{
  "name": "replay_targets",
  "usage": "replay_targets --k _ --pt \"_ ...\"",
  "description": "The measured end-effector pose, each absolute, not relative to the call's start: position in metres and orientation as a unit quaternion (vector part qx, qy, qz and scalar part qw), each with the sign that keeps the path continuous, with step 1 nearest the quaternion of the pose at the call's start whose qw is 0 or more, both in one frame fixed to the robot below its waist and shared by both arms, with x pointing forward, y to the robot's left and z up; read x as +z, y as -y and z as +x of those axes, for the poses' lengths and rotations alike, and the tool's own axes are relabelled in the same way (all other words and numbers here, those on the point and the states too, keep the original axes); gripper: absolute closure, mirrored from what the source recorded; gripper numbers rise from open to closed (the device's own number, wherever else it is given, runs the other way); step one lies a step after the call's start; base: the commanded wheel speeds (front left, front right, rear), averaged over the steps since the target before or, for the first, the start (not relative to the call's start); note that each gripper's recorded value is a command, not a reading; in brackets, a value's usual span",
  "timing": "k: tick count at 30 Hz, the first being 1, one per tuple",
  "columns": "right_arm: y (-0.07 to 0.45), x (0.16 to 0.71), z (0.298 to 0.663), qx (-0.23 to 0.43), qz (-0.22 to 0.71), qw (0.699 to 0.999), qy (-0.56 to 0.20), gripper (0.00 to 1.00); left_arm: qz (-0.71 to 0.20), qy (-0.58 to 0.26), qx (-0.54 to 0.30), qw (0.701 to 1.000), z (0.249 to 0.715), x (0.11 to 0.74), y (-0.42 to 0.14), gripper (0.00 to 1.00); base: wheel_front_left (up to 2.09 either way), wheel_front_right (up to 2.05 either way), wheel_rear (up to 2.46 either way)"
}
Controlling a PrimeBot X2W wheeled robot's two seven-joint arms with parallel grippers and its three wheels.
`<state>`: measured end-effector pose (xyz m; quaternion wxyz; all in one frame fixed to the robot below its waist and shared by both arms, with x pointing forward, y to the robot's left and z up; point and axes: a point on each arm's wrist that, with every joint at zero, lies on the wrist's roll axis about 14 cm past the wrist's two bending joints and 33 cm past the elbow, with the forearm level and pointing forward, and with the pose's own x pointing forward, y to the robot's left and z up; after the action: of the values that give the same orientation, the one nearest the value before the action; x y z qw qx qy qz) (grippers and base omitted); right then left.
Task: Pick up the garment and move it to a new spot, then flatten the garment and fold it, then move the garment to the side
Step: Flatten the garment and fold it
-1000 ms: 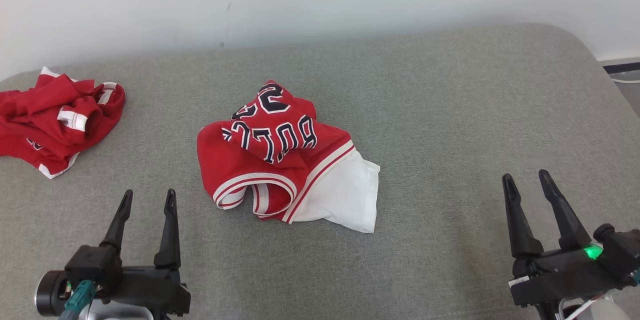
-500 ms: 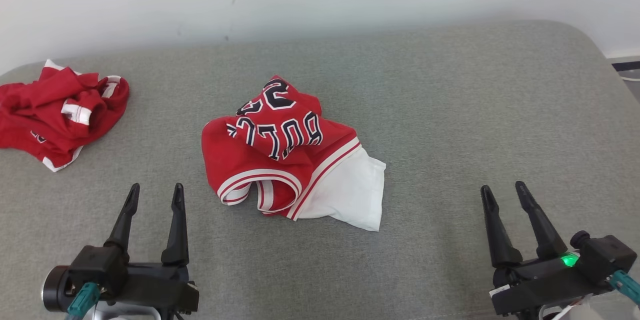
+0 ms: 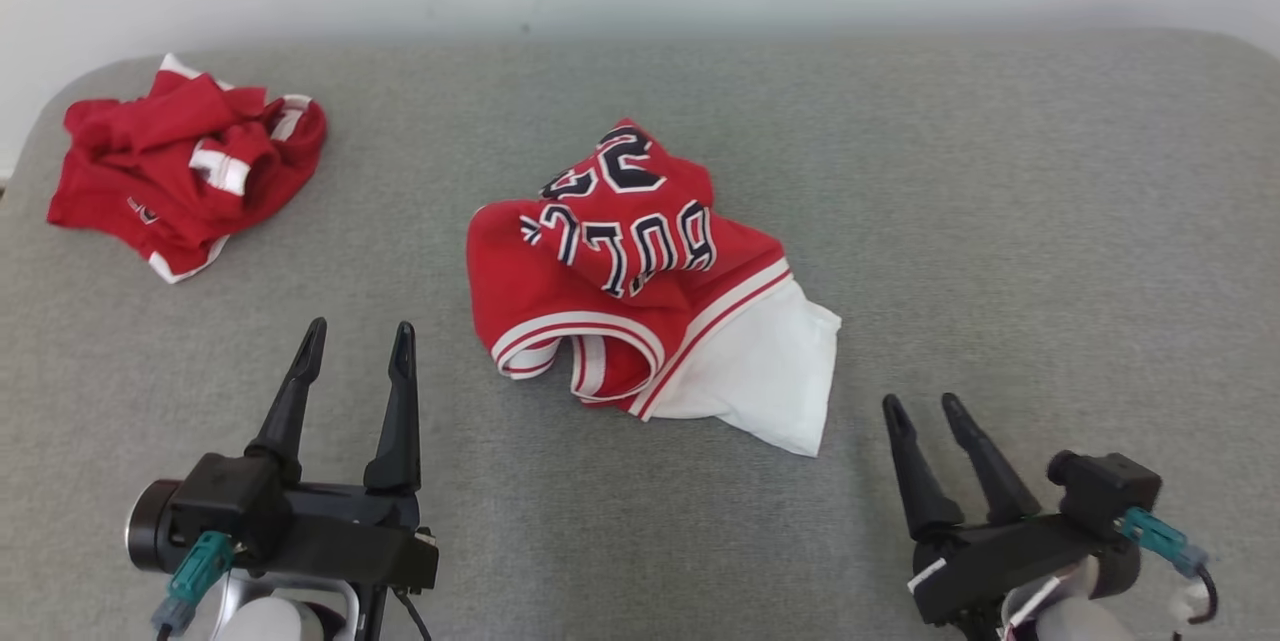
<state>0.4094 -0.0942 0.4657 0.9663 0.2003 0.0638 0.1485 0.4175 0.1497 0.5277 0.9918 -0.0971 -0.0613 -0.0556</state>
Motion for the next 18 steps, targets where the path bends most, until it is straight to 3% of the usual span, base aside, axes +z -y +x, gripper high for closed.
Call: replay_targets --k 17,18 --pt "0.029 0.4 0.429 0.194 0.246 0.921 -0.23 0.0 -0.083 0.05 -0.012 0.995 0.41 0.518 -0.188 0.0 0.0 0.0 0.0" --pt "0.027 0.399 0.431 0.195 0.248 0.92 -0.232 0.17 -0.082 0.05 -0.008 0.995 0.409 0.518 -0.191 0.0 0.0 0.0 0.0"
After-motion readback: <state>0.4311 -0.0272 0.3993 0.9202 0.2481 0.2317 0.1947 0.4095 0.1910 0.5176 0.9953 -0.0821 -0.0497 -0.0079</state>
